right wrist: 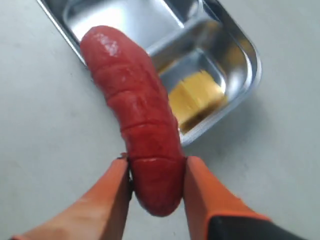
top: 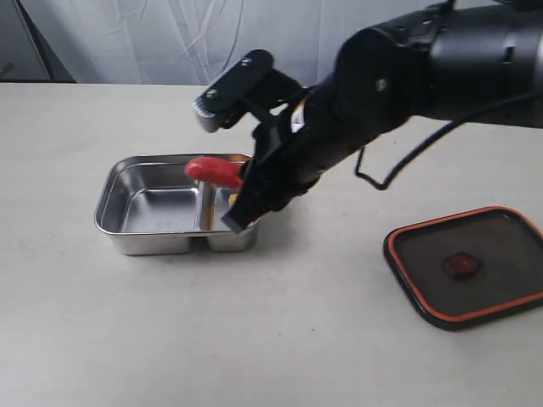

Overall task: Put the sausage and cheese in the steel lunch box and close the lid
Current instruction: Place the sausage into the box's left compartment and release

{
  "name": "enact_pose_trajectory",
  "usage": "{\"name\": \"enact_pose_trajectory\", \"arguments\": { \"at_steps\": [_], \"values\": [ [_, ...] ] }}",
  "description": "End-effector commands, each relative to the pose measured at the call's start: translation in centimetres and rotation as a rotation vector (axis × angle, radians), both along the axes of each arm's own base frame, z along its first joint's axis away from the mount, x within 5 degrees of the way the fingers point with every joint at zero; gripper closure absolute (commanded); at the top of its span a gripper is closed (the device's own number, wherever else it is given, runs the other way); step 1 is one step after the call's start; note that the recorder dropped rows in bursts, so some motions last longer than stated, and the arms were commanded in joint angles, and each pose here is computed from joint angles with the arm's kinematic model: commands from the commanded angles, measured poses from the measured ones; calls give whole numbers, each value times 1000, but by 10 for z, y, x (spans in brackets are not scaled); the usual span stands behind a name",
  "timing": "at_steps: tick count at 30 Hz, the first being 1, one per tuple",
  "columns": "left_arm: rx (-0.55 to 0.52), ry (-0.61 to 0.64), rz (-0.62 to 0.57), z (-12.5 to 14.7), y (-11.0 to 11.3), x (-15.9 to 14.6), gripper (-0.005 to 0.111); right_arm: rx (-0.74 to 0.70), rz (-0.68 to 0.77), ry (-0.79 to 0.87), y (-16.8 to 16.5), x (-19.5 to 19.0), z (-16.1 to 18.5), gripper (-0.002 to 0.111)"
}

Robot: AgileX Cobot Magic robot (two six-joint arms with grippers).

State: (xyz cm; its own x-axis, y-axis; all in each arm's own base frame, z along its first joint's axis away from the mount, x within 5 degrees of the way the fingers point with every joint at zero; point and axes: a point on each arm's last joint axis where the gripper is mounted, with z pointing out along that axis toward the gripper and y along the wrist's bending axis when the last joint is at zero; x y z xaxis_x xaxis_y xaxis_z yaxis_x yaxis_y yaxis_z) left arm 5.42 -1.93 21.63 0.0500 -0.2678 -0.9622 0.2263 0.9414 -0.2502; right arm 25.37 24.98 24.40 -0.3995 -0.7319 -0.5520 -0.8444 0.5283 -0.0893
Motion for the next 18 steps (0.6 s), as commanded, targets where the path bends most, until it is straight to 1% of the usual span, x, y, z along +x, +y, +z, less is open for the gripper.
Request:
{"name": "enact_pose_trajectory", "arguments": {
  "at_steps": [1, 2, 3, 4, 6, 9, 10, 12, 14, 15, 16, 18],
  "values": [
    [1, -1, -8, -1, -1, 0, 107, 28, 69, -26, 46, 15, -9, 109],
    [1, -1, -8, -1, -1, 0, 107, 26, 75, -20, 64, 28, -16, 109],
    [1, -1, -8, -1, -1, 0, 107, 21, 72, -8, 69, 33, -20, 109],
    [1, -1, -8, -1, -1, 0, 107, 3, 51, 42, 82, 44, -30, 109],
    [1, -1, -8, -1, -1, 0, 107, -19, 50, 65, 95, 56, -41, 109],
    [1, -1, -8, -1, -1, 0, 107, 37, 34, 47, 111, 69, -51, 109],
    [1, -1, -8, -1, -1, 0, 107, 43, 31, 39, 115, 72, -57, 106],
    [1, -1, -8, -1, -1, 0, 107, 45, 25, 44, 115, 73, -60, 85],
    [1, -1, -8, -1, -1, 0, 107, 50, 3, 50, 115, 74, -60, 50],
    [1, -1, -8, -1, -1, 0, 107, 49, 3, 51, 115, 74, -60, 39],
    [1, -1, -8, -1, -1, 0, 107, 41, 5, 60, 114, 73, -60, 40],
    [1, -1, -8, -1, -1, 0, 107, 20, 12, 81, 111, 69, -53, 51]
  ]
}}
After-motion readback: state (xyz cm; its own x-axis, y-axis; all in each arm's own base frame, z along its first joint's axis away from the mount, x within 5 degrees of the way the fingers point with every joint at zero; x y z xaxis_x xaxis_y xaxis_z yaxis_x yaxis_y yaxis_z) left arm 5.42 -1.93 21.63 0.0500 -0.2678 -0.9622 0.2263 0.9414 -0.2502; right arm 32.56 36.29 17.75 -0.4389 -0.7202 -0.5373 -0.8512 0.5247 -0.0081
